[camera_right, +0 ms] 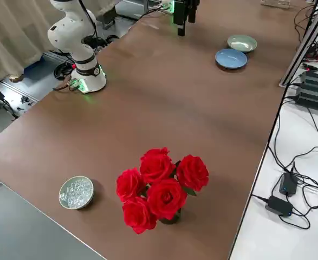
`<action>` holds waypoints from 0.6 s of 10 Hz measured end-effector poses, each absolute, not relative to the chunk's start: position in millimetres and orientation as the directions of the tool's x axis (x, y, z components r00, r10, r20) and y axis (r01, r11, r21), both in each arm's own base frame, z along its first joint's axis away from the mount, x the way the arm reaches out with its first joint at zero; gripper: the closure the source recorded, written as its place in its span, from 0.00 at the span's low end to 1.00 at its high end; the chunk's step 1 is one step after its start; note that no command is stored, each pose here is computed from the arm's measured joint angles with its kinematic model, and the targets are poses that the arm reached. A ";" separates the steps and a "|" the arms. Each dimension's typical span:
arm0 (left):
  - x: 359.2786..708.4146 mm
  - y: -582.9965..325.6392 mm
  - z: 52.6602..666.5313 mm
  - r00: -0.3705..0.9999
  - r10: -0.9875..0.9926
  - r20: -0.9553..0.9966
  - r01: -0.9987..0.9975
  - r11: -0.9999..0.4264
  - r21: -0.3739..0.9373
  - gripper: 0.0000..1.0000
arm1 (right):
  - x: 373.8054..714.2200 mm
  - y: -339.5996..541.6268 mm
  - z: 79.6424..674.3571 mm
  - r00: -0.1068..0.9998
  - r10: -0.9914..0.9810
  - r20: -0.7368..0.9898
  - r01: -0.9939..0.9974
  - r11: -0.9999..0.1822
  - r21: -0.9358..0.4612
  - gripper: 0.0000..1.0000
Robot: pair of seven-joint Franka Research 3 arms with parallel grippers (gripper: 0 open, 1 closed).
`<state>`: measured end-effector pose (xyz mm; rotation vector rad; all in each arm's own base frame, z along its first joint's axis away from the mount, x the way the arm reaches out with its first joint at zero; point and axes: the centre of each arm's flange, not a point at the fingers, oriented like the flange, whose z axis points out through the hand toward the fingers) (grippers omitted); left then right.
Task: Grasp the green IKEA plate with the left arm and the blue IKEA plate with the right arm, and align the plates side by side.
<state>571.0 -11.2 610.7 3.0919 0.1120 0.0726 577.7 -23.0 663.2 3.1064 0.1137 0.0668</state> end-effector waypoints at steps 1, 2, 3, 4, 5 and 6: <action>569.4 -13.8 609.9 0.997 0.069 0.033 0.068 -0.997 0.047 0.00 | 578.3 -23.2 661.8 0.997 0.074 0.038 0.072 -0.997 0.034 0.00; 568.1 -16.6 611.0 0.998 0.062 0.031 0.060 -0.997 0.047 0.03 | 578.9 -23.7 660.4 0.997 0.073 0.035 0.071 -0.997 0.033 0.00; 565.8 -16.9 614.5 0.999 0.038 0.034 0.037 -0.998 0.047 0.08 | 579.3 -24.4 659.7 0.997 0.071 0.034 0.070 -0.997 0.030 0.00; 562.8 -14.8 616.8 1.000 0.004 0.030 0.003 -0.999 0.046 0.06 | 579.3 -24.9 659.7 0.997 0.070 0.035 0.069 -0.997 0.029 0.00; 560.8 -13.2 617.9 1.000 -0.019 0.025 -0.020 -0.999 0.045 0.05 | 579.3 -24.6 659.7 0.997 0.070 0.035 0.069 -0.997 0.027 0.00; 560.3 -12.4 618.4 0.999 -0.028 0.025 -0.029 -0.999 0.045 0.05 | 579.3 -24.6 659.7 0.997 0.070 0.035 0.069 -0.997 0.026 0.00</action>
